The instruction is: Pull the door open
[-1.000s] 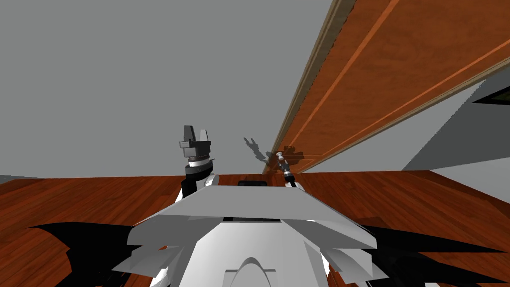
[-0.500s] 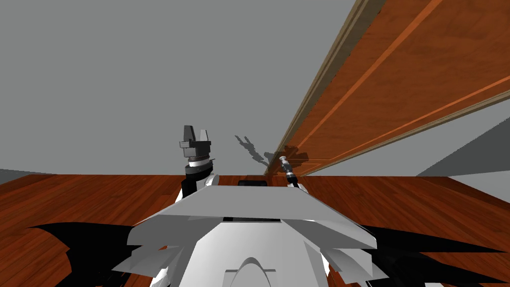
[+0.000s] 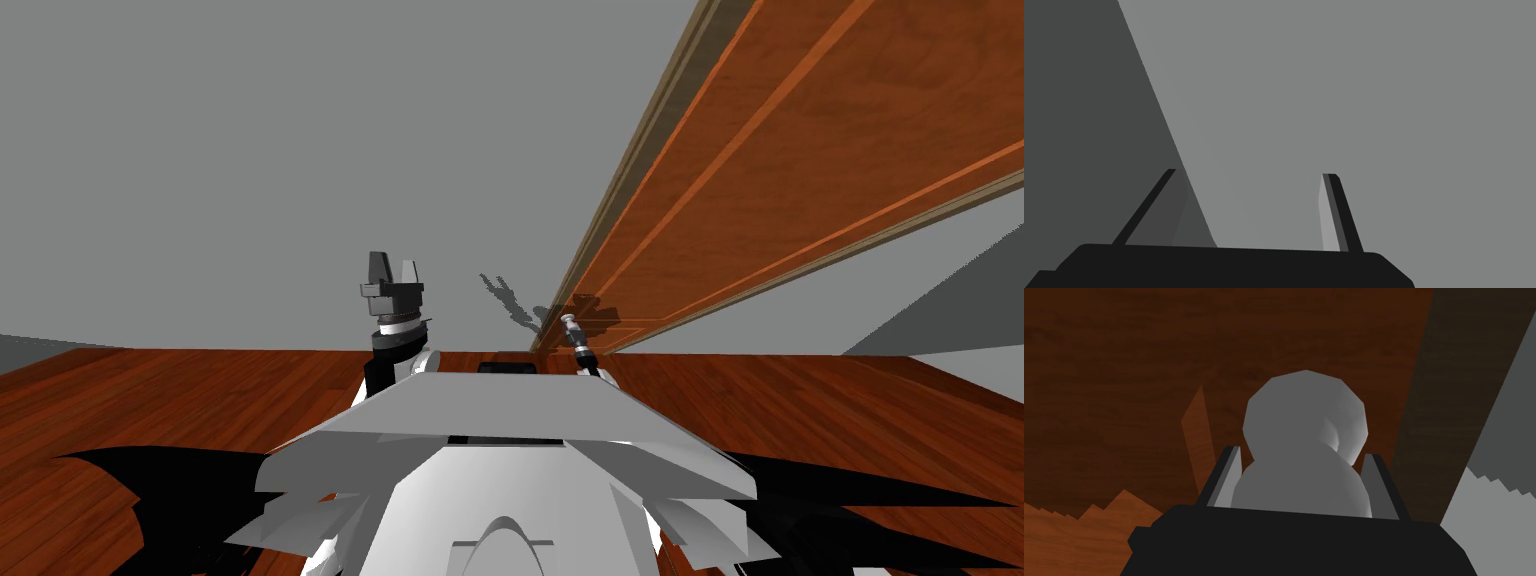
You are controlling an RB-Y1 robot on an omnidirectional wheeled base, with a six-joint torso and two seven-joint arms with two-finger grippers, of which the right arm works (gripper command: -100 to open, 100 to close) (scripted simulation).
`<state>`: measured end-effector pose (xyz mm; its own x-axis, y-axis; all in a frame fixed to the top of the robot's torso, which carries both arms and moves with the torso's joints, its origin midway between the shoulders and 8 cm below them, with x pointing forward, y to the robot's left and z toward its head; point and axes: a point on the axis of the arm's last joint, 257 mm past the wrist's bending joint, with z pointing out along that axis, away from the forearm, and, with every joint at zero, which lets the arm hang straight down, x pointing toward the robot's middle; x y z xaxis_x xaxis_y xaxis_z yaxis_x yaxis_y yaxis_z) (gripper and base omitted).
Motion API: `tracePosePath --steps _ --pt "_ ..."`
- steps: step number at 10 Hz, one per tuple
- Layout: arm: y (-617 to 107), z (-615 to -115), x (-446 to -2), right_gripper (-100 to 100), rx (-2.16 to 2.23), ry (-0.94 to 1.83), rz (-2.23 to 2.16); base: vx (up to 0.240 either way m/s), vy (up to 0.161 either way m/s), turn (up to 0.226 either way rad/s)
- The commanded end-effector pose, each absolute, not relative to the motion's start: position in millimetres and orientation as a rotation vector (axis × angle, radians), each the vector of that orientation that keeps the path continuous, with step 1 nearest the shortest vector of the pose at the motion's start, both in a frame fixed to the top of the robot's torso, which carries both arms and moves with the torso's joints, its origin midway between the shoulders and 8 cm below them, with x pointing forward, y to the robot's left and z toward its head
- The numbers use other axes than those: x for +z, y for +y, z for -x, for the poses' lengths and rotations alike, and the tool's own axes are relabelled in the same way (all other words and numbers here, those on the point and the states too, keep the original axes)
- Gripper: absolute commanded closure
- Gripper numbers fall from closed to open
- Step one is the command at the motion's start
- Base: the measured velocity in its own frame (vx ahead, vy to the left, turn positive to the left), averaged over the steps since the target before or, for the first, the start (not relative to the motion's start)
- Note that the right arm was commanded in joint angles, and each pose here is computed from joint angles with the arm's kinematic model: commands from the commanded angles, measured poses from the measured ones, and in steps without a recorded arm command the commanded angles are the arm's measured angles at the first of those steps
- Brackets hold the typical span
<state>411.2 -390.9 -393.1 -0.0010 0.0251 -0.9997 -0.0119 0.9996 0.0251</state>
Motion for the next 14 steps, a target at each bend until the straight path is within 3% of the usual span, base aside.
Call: tracePosePath --steps 1,14 --pt "-389.6 -412.5 -392.1 100 0.065 1.567 -0.047 -0.044 -0.025 0.052" --pt "-390.4 -419.0 -386.3 100 0.299 1.524 -0.308 -0.039 -0.017 0.037"
